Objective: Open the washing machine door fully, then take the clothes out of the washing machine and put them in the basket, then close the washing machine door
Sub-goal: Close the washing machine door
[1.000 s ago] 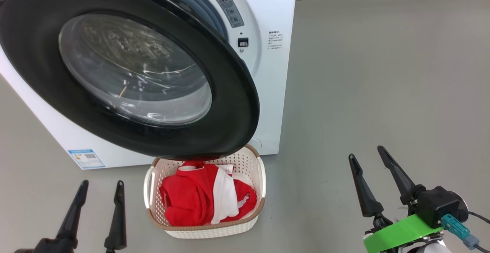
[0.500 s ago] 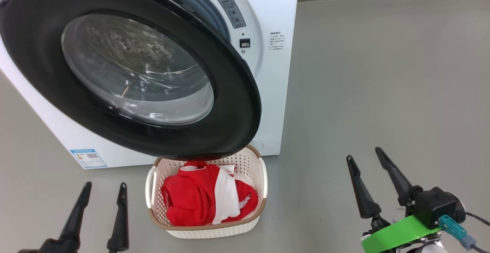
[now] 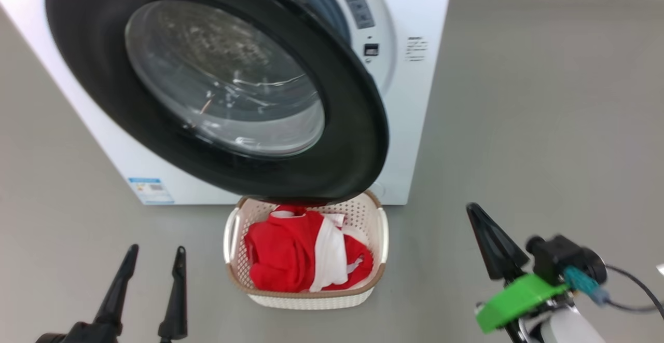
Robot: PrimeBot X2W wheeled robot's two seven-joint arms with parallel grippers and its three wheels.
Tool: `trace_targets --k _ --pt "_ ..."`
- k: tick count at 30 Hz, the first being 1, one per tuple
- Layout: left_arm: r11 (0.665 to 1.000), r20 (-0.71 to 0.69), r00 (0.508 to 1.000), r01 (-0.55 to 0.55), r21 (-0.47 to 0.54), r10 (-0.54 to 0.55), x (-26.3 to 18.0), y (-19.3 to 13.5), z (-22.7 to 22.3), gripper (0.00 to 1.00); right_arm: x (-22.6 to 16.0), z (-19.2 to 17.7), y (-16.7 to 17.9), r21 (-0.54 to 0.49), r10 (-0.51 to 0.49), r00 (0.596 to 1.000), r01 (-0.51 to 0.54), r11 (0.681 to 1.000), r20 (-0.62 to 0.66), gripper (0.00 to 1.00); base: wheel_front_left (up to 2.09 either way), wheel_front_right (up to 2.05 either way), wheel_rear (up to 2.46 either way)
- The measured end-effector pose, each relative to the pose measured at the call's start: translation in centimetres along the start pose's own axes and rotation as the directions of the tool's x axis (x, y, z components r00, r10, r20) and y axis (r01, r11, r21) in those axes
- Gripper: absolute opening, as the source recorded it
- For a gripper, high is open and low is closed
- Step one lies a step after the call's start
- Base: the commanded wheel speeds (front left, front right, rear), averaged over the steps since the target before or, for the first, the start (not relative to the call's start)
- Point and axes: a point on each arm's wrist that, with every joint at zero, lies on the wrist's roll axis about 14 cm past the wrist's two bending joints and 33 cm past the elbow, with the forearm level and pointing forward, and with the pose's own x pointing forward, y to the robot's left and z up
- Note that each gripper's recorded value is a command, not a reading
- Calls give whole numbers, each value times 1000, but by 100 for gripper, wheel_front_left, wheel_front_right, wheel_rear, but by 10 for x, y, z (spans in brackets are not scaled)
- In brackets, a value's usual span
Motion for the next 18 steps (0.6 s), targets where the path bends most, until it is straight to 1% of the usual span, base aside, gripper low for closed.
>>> trace_targets --k 2,3,4,6,12,18 --pt "1000 -1 1000 0 -3 0 -1 0 0 100 6 -1 5 -1 18 1000 -18 1000 -4 0 0 0 0" --pt "1000 -1 1000 -5 -4 5 -1 1 0 100 13 0 9 7 33 999 -33 999 -4 0 0 0 0" --pt "1000 1 1000 -17 -6 17 0 4 0 100 28 2 19 20 70 998 -70 997 0 0 0 0 0" --pt "1000 2 1000 -23 -8 23 1 5 0 100 35 3 25 21 89 996 -89 996 -1 0 0 0 0" --pt "999 -10 999 -35 -8 35 6 9 -4 100 72 2 54 -5 203 979 -203 979 -18 0 0 0 0" --pt "998 -24 998 -58 -6 58 12 15 -9 100 104 -1 66 2 259 965 -259 966 -31 0 0 0 0"
